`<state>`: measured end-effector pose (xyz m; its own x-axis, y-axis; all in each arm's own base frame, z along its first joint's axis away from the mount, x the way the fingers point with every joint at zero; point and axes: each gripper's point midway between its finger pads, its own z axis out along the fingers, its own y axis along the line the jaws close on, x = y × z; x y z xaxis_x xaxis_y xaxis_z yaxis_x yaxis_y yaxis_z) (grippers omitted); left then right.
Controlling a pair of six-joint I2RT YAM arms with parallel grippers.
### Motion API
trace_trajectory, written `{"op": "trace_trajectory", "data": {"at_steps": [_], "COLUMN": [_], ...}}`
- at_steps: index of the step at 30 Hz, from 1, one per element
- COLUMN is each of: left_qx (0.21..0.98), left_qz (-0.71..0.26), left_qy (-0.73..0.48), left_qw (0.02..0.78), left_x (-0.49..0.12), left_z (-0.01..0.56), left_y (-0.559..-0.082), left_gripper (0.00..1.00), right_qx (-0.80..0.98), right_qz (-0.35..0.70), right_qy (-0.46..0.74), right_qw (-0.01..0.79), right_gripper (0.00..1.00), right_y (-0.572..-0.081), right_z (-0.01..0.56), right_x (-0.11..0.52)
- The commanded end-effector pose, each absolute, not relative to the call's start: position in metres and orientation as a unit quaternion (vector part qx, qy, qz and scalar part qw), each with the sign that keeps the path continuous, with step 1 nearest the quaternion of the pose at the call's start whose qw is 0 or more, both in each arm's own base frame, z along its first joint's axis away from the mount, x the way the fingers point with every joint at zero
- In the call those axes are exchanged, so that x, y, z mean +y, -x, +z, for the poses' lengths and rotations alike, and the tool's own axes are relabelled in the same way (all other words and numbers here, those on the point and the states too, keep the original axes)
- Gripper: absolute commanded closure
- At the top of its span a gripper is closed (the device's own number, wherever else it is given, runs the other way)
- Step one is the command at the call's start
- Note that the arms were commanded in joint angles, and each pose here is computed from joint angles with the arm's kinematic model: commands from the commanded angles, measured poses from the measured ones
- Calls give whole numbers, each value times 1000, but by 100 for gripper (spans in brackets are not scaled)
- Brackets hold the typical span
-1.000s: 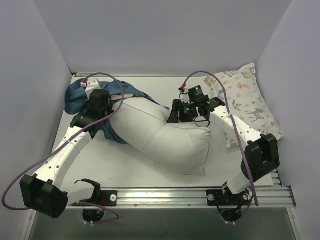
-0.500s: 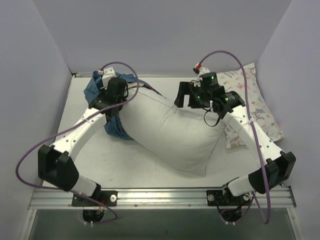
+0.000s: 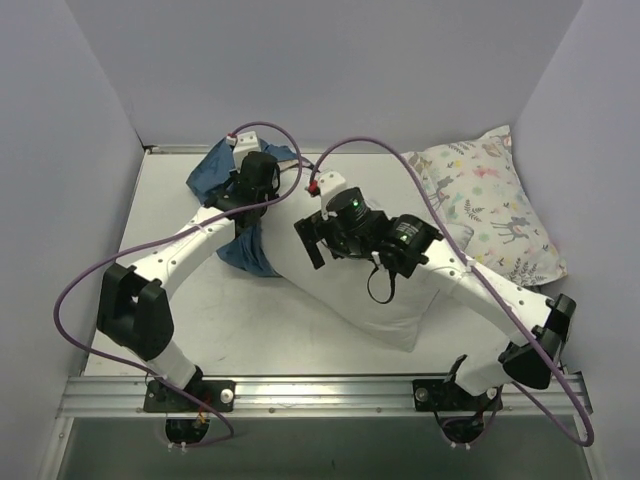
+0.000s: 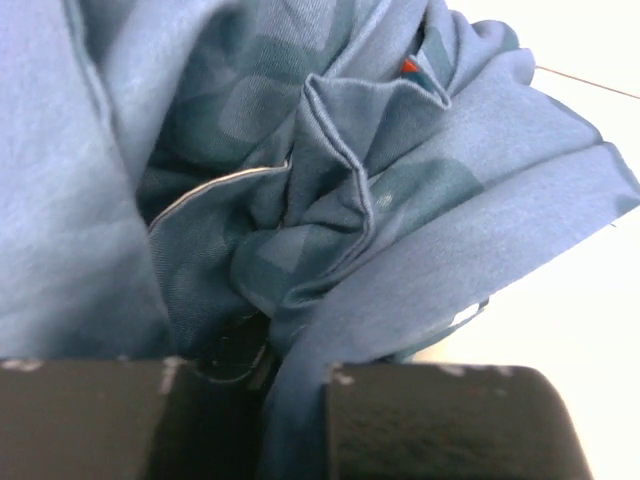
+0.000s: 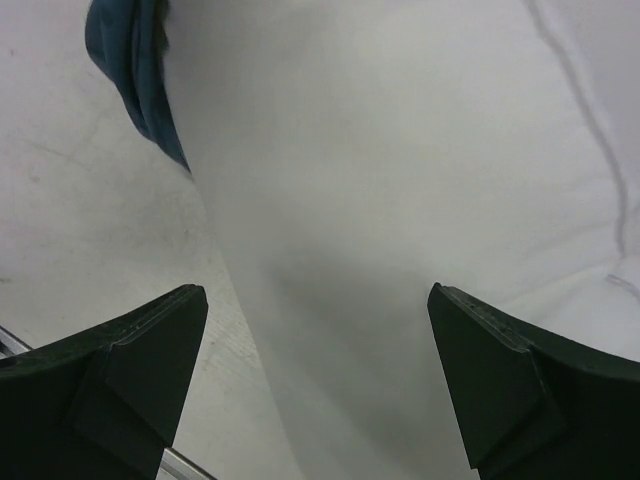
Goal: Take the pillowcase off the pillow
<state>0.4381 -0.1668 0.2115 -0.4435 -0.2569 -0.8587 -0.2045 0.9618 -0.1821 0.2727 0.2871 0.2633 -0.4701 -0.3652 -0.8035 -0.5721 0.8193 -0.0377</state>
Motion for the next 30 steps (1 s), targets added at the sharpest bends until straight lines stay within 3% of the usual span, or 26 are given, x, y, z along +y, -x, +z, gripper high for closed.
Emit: {"op": "trace_trajectory", "data": {"at_steps": [1,8,9,13,16,17,18,20,30], "left_qx": [910,897,893,879,866,860,852,845,801], "left_qz": [-55,-113,-119,-136,-150,-154,-162,-170,-186], "left_qy": [75,70,72,64,66,65,65,63,50], "left_qw": [403,422,429,452,473,481,493,504,567], "left_x": [-194,-205,-204,-204,-200,-200,-197,-194,-170], "left_z": [152,184,193,223,249,256,269,278,306], "left_y": [-399,-402,-405,-411,-408,-407,-402,-395,-339], "left_gripper": [83,53,43,23,15,13,12,11,6], "right_qx": [867,885,889,904,915,917,922,924,925], "right_qz": [40,-11,-15,-25,-25,-26,-27,-22,21], "right_qy": [304,328,328,318,302,297,283,276,243], "right_qw": [394,330,321,286,266,264,263,263,293], "right_gripper": [0,0,0,0,24,63,79,100,100], "right_y": [-272,-274,-274,-280,-287,-288,-291,-294,-310], "right_z": [208,130,122,85,67,63,61,62,103], "right_x": [276,281,281,279,275,274,270,268,270]}}
